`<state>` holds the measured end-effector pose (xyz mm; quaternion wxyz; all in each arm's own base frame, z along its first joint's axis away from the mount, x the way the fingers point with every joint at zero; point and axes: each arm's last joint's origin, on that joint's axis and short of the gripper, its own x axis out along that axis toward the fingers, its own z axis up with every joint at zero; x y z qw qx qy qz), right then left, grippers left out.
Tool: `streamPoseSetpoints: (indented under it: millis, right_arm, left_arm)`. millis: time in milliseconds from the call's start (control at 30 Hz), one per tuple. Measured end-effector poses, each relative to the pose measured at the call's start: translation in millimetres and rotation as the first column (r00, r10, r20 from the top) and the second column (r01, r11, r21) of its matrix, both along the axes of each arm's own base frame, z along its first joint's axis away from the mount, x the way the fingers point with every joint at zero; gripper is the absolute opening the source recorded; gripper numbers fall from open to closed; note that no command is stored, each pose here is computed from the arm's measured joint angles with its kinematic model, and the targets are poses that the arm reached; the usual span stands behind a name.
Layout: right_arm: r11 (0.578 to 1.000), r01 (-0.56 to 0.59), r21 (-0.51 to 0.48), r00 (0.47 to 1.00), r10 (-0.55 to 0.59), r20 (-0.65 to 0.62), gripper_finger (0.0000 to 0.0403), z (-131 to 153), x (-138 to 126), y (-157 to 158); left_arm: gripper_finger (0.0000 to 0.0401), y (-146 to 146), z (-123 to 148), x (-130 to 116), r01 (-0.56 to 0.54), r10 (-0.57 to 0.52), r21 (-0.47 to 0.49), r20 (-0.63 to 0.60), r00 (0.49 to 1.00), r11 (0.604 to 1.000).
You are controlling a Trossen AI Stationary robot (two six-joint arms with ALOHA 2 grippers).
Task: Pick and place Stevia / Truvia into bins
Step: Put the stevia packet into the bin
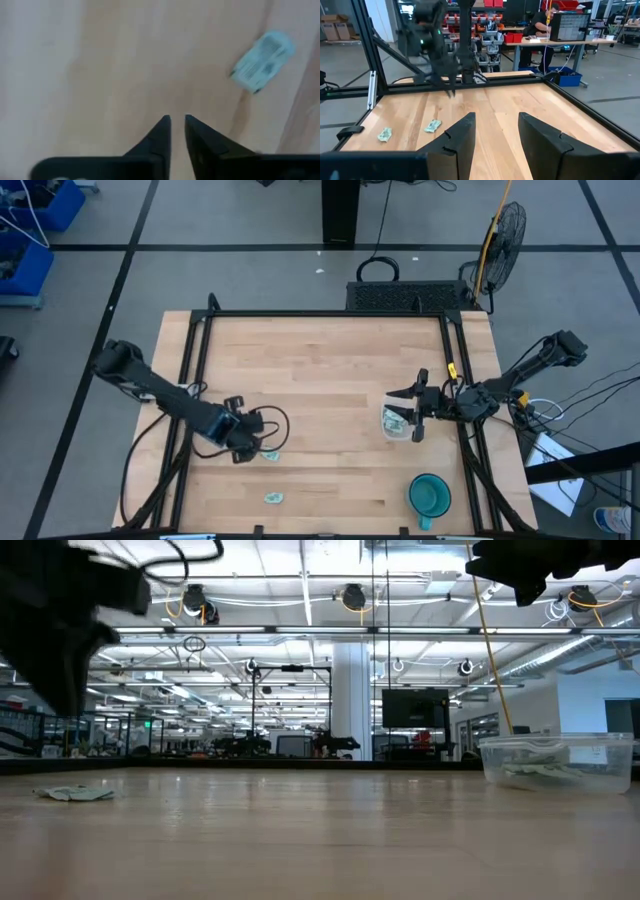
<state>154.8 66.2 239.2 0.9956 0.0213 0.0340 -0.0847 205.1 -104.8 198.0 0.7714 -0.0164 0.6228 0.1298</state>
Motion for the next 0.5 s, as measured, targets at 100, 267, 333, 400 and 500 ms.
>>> streamPoseSetpoints:
  millis: [100,267,333,400,500]
  right_arm:
    - [1.0,0.0,0.0,1.0,0.0,0.0,0.0141,0.0,0.0,0.0]
    - [1.0,0.0,0.002,1.0,0.0,0.005,0.0141,0.5,0.0,0.0]
    - [1.0,0.0,0.002,1.0,0.0,0.005,0.0141,0.5,0.0,0.0]
    - [1.0,0.0,0.002,1.0,0.0,0.005,0.0141,0.5,0.0,0.0]
    - [1.0,0.0,0.002,1.0,0.0,0.005,0.0141,0.5,0.0,0.0]
  left_arm:
    - [0.0099,-0.6,-18.0,4.2,0.033,-0.027,-0.1,0.061,0.998,0.994]
    - [0.0142,-3.0,-32.9,12.7,0.116,-0.074,-0.203,0.202,0.976,0.972]
    - [0.0148,-1.6,-37.0,13.1,0.122,-0.073,-0.213,0.224,0.972,0.969]
    - [0.0149,1.8,-42.4,10.3,0.101,-0.055,-0.227,0.201,0.978,0.969]
    - [0.0145,5.8,-50.7,6.3,0.073,-0.028,-0.243,0.185,0.982,0.967]
